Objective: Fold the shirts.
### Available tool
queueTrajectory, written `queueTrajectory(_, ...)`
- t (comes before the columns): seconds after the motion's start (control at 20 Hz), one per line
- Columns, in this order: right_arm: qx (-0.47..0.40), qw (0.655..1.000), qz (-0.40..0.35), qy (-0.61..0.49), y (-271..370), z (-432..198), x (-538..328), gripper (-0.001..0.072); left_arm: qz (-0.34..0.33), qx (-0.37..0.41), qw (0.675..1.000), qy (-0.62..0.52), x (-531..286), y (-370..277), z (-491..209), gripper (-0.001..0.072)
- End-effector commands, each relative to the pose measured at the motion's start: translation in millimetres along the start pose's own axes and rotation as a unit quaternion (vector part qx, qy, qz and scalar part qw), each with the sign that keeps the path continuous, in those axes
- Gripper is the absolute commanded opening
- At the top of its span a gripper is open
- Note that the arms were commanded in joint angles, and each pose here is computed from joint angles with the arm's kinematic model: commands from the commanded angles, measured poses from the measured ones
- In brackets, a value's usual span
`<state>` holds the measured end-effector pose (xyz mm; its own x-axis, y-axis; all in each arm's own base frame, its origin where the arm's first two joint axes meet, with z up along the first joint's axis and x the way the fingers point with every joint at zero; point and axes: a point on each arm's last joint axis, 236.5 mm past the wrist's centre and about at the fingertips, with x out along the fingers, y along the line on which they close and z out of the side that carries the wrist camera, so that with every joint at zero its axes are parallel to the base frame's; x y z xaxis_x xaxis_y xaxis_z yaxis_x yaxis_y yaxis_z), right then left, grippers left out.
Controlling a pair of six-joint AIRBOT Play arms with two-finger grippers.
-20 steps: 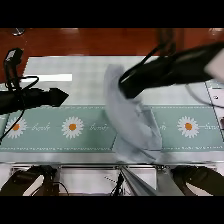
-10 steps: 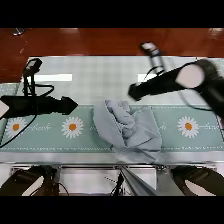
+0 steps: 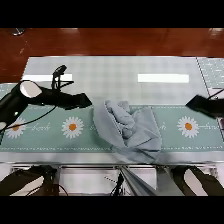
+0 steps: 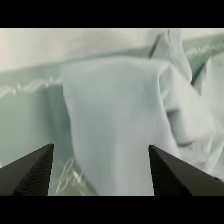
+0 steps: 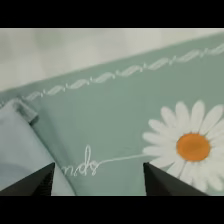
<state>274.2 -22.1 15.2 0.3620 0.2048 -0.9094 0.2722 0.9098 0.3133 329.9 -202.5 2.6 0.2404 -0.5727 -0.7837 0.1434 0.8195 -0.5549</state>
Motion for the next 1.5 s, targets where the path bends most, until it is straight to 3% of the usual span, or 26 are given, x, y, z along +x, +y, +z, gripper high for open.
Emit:
queueTrajectory(0.0,0.043,0.99,0.11,0.08,22,-77,44,0.0615,-0.019,0.009,1.0,0.005,41,-4,29,0.0703)
queueTrajectory(0.3,0.035,0.984,0.122,0.126,32,-121,71,0.0615,-0.063,0.097,0.983,0.143,73,-45,13,0.0703)
queueTrajectory(0.45,0.018,0.984,0.122,0.133,42,-126,73,0.0615,-0.033,0.127,0.97,0.206,85,-40,-2,0.0699)
queueTrajectory(0.5,0.008,0.982,0.121,0.142,45,-132,74,0.0615,-0.022,0.137,0.965,0.223,87,-36,-7,0.0572)
queueTrajectory(0.55,0.001,0.981,0.118,0.152,47,-138,74,0.0615,-0.013,0.143,0.96,0.239,87,-31,-11,0.011)
queueTrajectory(0.6,-0.01,0.98,0.108,0.165,47,-145,75,0.0615,-0.014,0.144,0.959,0.244,86,-30,-12,0.002)
queueTrajectory(1.05,-0.064,0.96,0.043,0.269,40,-199,76,0.0615,-0.012,0.126,0.962,0.242,77,-18,-4,0.002)
queueTrajectory(1.35,-0.05,0.958,0.112,0.259,84,-195,108,0.061,-0.01,0.117,0.963,0.241,76,-19,-4,0.002)
queueTrajectory(1.4,-0.051,0.957,0.134,0.251,95,-189,108,0.0491,-0.01,0.115,0.965,0.237,74,-20,-2,0.002)
queueTrajectory(1.45,-0.062,0.956,0.157,0.24,107,-181,104,0.0183,-0.01,0.117,0.966,0.229,69,-23,2,0.002)
